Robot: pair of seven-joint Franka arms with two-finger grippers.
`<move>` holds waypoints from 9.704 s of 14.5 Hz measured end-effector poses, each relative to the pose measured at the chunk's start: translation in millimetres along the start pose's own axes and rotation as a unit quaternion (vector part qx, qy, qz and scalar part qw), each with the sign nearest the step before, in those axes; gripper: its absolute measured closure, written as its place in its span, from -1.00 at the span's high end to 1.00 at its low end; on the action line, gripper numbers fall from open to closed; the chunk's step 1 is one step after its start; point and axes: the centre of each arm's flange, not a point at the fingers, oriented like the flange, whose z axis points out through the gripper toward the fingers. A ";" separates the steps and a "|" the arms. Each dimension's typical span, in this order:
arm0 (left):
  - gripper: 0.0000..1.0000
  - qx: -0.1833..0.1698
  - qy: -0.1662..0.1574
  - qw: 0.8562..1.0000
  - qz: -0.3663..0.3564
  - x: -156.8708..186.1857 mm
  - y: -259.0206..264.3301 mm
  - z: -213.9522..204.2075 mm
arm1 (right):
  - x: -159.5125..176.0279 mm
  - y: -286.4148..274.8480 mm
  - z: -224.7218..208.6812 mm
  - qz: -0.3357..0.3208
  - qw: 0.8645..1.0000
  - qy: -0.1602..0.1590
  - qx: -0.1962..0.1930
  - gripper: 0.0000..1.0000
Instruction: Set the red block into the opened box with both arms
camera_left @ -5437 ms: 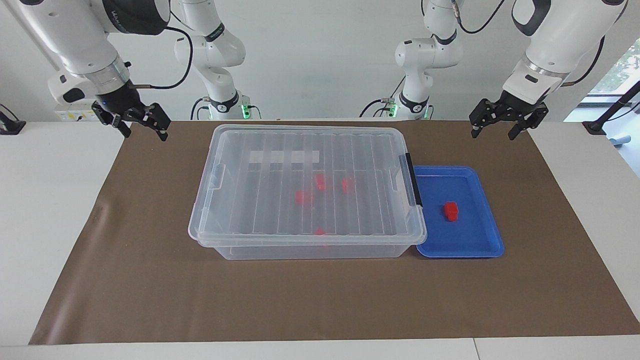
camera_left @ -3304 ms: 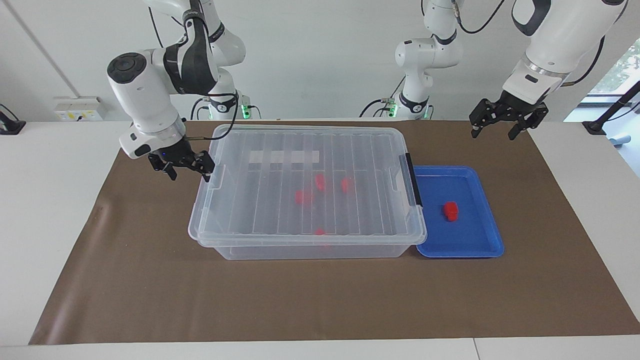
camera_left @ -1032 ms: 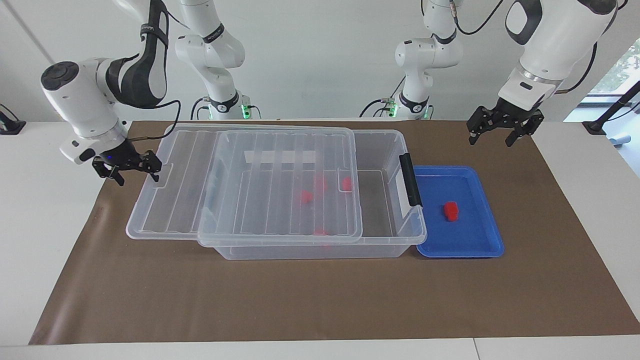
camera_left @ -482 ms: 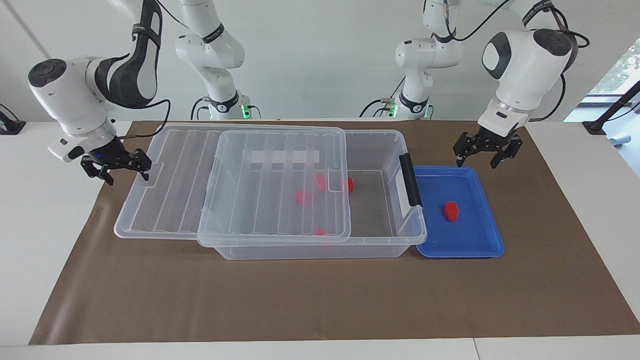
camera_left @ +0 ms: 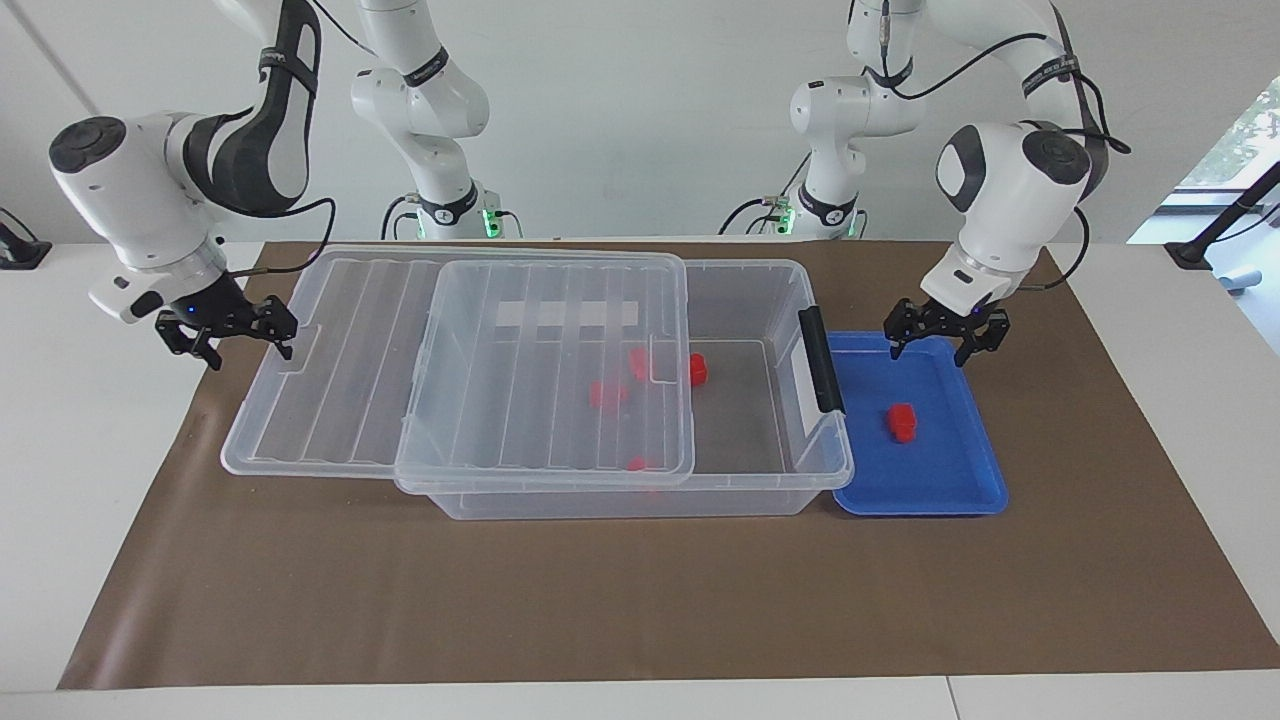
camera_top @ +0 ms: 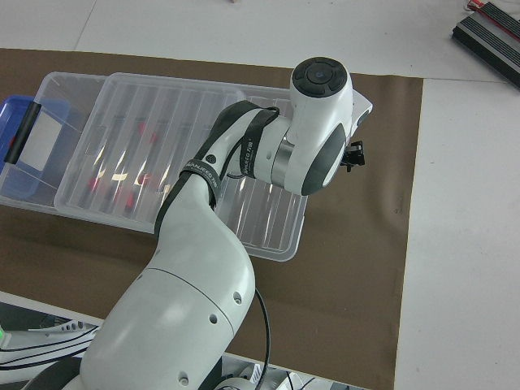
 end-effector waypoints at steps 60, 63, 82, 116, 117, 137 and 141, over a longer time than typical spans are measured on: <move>-0.31 0.000 0.025 0.995 -0.094 71.6 249.5 114.6 | 48.1 -117.6 -157.3 0.096 0.994 -0.047 0.007 1.00; -0.31 -0.003 0.030 0.995 -0.098 74.9 245.6 125.7 | 48.1 -117.6 -157.3 0.096 0.994 -0.047 0.007 1.00; 1.00 0.005 0.052 0.993 -0.107 58.1 235.9 -19.9 | 47.3 -115.8 -156.2 0.098 0.994 -0.050 0.007 1.00; 1.00 -0.002 -0.019 0.999 -0.046 20.4 -11.3 -163.1 | 26.8 -18.9 -14.7 0.038 0.999 -0.023 0.003 -0.98; 1.00 -0.002 -0.021 0.999 -0.046 19.9 -11.3 -162.7 | 29.3 -26.3 -14.2 0.043 0.999 -0.023 0.003 -0.98; 1.00 0.003 -0.031 0.999 -0.043 16.4 -12.4 -163.5 | 57.2 -172.7 -9.3 0.144 0.989 -0.031 0.002 -0.98; 1.00 0.008 -0.027 0.999 -0.039 18.4 -14.2 -172.9 | 58.9 -191.5 -9.2 0.156 0.987 -0.031 0.002 -0.98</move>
